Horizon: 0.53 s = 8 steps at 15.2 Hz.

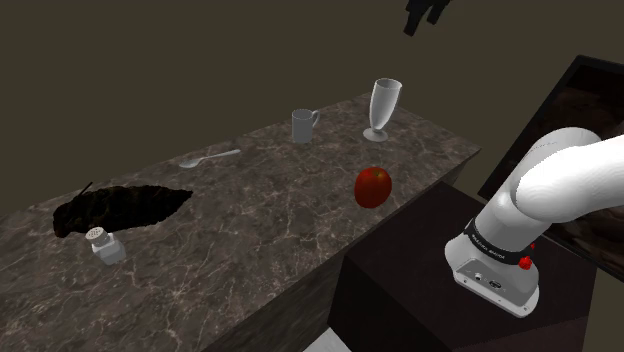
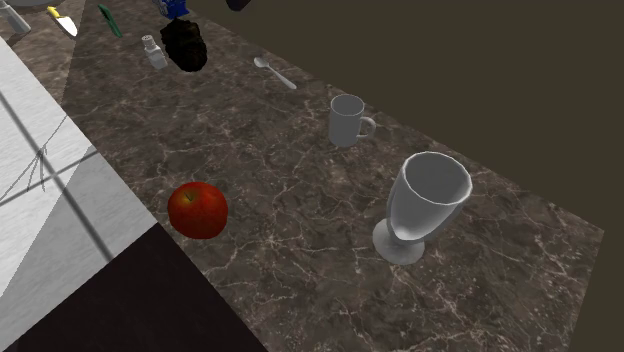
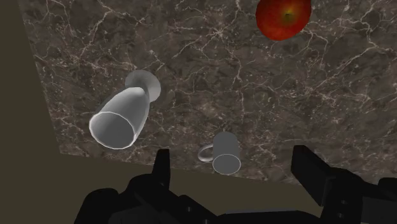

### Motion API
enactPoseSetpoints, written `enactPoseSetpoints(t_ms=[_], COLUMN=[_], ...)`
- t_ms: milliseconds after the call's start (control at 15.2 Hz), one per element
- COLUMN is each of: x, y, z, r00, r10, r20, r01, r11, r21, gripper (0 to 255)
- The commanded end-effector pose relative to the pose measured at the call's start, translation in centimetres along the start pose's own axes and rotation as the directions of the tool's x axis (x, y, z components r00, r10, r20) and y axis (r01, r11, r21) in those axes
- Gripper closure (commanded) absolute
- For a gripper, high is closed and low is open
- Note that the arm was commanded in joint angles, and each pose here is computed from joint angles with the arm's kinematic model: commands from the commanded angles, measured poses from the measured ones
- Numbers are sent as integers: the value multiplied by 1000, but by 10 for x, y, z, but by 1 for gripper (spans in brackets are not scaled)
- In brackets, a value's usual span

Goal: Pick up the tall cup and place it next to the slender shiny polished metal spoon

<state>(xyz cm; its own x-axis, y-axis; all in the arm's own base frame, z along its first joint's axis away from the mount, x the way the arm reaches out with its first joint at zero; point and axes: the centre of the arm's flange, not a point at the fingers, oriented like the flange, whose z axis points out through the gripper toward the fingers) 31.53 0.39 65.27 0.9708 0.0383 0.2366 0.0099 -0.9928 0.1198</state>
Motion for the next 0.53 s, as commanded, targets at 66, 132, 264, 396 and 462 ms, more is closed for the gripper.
enactPoseSetpoints(t_ms=[66,132,264,396,462], x=[7,14,28,41,48], y=[7,14,27,41,47], z=[10,21,41,63,74], r00=[1000,1000,999,998,997], r10=[6,11,23,34,39], r20=[10,20,40,61,71], r01=[-6,-12,-23,-35,-41], r11=[1000,1000,1000,999,999], r21=[4,8,16,24,28], gripper=[0,0,0,0,0])
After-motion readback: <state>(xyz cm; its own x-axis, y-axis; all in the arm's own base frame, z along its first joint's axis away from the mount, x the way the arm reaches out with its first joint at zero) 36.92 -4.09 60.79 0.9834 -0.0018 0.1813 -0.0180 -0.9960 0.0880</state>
